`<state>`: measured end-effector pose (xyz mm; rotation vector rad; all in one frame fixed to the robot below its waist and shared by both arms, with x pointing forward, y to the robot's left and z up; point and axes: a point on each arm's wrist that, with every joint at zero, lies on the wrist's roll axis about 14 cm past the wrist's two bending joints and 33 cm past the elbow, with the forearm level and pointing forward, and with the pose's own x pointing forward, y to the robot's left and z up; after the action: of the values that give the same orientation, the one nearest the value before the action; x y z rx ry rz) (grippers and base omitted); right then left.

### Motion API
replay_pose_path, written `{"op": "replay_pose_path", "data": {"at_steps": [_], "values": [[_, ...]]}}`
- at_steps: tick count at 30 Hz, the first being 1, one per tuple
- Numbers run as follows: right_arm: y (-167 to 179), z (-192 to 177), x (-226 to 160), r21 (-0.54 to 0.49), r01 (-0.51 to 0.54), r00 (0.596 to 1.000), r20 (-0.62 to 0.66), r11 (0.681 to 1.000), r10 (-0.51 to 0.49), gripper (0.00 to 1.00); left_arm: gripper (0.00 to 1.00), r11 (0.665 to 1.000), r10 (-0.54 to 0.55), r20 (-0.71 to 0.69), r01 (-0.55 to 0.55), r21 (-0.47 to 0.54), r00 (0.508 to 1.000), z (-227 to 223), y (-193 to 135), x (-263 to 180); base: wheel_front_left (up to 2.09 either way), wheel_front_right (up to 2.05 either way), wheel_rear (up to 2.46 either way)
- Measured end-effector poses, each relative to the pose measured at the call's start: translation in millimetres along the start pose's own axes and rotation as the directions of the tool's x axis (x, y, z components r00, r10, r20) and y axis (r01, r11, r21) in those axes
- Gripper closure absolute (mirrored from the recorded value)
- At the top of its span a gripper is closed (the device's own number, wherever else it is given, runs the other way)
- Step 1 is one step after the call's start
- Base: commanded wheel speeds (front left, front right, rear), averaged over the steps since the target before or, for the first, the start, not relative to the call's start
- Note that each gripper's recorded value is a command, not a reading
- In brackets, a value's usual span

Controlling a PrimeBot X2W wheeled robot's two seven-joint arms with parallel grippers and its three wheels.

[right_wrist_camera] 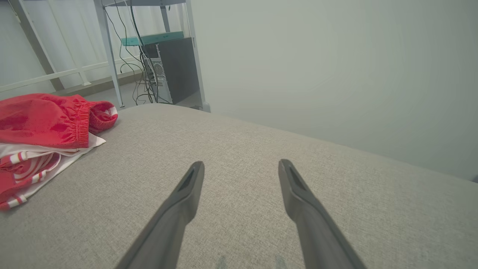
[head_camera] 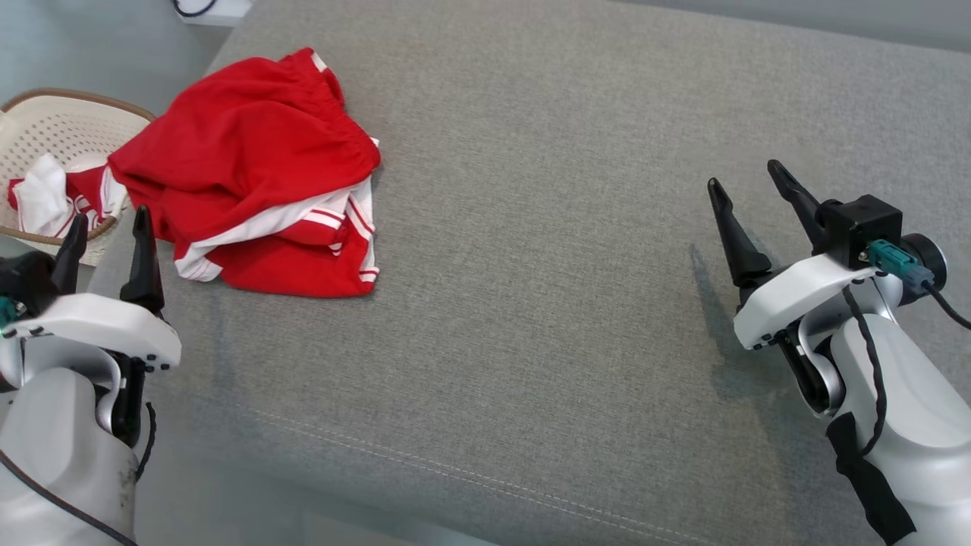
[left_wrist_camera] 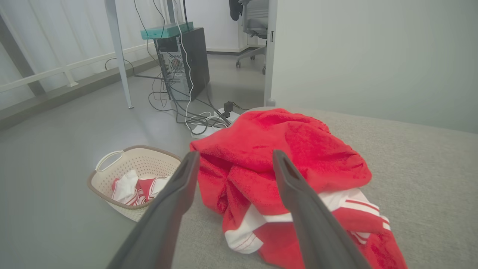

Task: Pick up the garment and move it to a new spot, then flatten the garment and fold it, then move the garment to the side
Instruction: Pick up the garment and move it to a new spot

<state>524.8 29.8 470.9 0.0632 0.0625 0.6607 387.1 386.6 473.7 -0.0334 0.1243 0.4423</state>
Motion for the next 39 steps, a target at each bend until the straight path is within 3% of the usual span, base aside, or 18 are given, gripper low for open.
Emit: {"op": "replay_pose_path", "data": {"at_steps": [10,18,33,34,35,36,37,39], "values": [[-46.6,-23.8,-10.8,-0.002,0.084,0.996,-0.036,0.996,-0.084,0.00,0.00,0.999,-0.018,-0.138,0.014,-0.033,0.990,-26.5,-9.8,47.9,0.00,0.00,0.00],[-77.5,-45.6,-26.9,-0.005,0.150,0.985,-0.081,0.989,-0.150,0.00,0.00,0.998,-0.005,-0.248,-0.010,-0.060,0.969,-67.3,-15.6,58.7,0.00,0.00,0.00],[-94.3,-56.9,-32.0,-0.004,0.183,0.978,-0.098,0.983,-0.183,0.00,0.00,0.980,0.022,-0.175,-0.056,-0.193,0.984,-54.3,-27.9,86.9,0.00,0.00,0.00],[-95.0,-57.9,-32.4,-0.003,0.185,0.978,-0.099,0.983,-0.185,0.00,0.08,0.980,0.018,-0.164,-0.049,-0.191,0.986,-51.9,-29.5,88.9,0.00,0.00,0.00],[-95.7,-59.2,-33.0,-0.002,0.187,0.977,-0.102,0.982,-0.187,0.00,0.53,0.980,0.015,-0.156,-0.046,-0.192,0.988,-50.4,-30.7,90.5,0.00,0.00,0.00],[-96.7,-60.5,-33.5,-0.001,0.190,0.976,-0.104,0.982,-0.189,0.00,0.81,0.979,0.016,-0.149,-0.046,-0.197,0.989,-49.0,-31.2,91.9,0.00,0.00,0.00],[-97.9,-61.7,-34.1,0.000,0.193,0.976,-0.106,0.981,-0.192,0.00,1.00,0.980,0.015,-0.143,-0.044,-0.196,0.990,-48.0,-31.8,93.4,0.00,0.00,0.00],[-99.6,-63.9,-35.2,0.001,0.198,0.974,-0.111,0.980,-0.196,0.00,1.00,0.979,0.021,-0.140,-0.049,-0.200,0.990,-48.1,-31.1,95.0,0.00,0.00,0.00]]}}
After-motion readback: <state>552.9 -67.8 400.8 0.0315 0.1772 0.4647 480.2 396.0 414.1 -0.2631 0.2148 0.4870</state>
